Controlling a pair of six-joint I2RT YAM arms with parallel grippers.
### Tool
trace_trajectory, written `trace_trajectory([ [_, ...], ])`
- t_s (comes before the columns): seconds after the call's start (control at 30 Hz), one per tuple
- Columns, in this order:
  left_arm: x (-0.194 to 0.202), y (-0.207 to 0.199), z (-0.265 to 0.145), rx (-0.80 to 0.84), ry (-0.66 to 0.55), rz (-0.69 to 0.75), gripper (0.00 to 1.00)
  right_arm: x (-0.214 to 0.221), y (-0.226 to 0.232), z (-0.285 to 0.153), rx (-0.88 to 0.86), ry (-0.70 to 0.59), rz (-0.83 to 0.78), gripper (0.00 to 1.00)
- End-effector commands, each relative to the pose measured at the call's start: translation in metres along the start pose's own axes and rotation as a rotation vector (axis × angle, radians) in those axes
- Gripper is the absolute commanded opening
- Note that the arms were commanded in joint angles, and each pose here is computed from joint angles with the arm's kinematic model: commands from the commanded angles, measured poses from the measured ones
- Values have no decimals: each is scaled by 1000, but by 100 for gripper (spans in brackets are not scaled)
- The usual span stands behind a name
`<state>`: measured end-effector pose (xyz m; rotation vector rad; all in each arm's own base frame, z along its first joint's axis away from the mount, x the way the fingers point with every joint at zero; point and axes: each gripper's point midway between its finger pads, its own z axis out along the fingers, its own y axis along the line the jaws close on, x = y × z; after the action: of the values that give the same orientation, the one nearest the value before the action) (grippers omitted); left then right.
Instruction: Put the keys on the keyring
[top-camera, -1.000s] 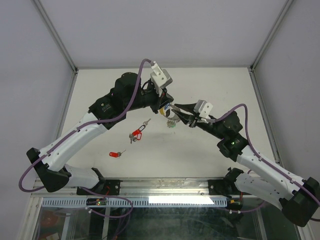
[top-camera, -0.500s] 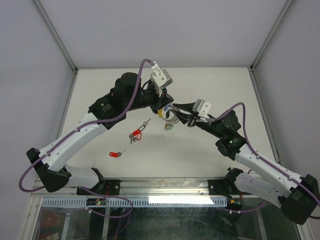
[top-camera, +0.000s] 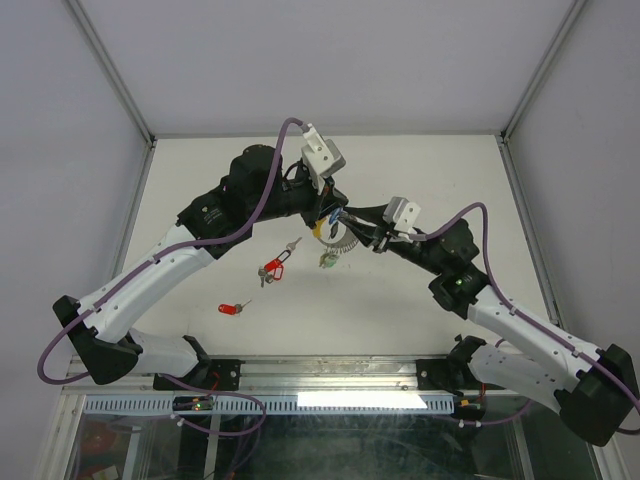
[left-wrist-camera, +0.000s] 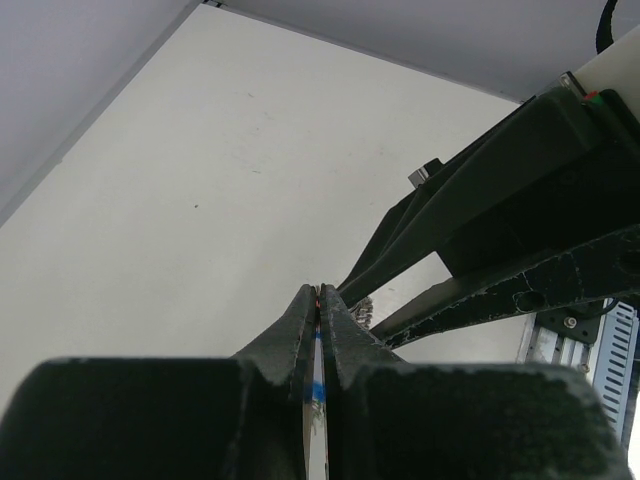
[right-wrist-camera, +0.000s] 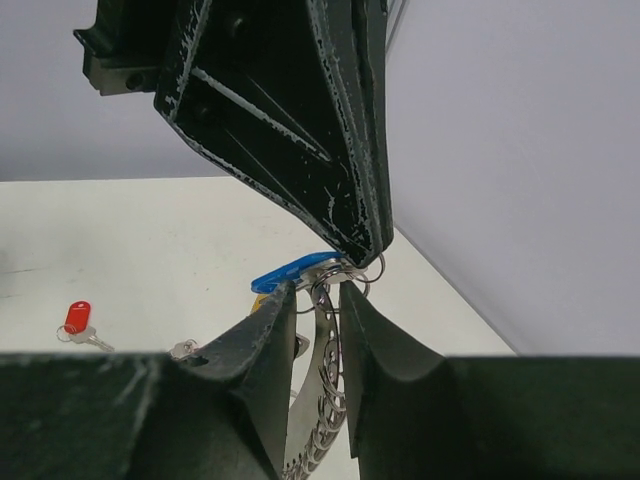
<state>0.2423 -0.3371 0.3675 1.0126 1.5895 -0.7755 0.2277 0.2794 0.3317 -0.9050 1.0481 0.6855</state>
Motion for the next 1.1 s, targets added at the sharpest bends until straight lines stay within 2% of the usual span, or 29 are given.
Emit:
trace_trajectory([
  [0.0,-45,0,-12,5,-126,27,0,-45,-8,7,9,-126,-34,26],
  [0.67,-45,-3,-9,26,-124,14,0,-45,-11,9,26,-135,-33,20],
  [0.9,-46,-5,-10,35,-128,13,0,-44,-12,9,34,-139,-33,13],
  [1.07,-47,-5,-11,35,-130,13,0,-47,-14,8,43,-147,-36,3],
])
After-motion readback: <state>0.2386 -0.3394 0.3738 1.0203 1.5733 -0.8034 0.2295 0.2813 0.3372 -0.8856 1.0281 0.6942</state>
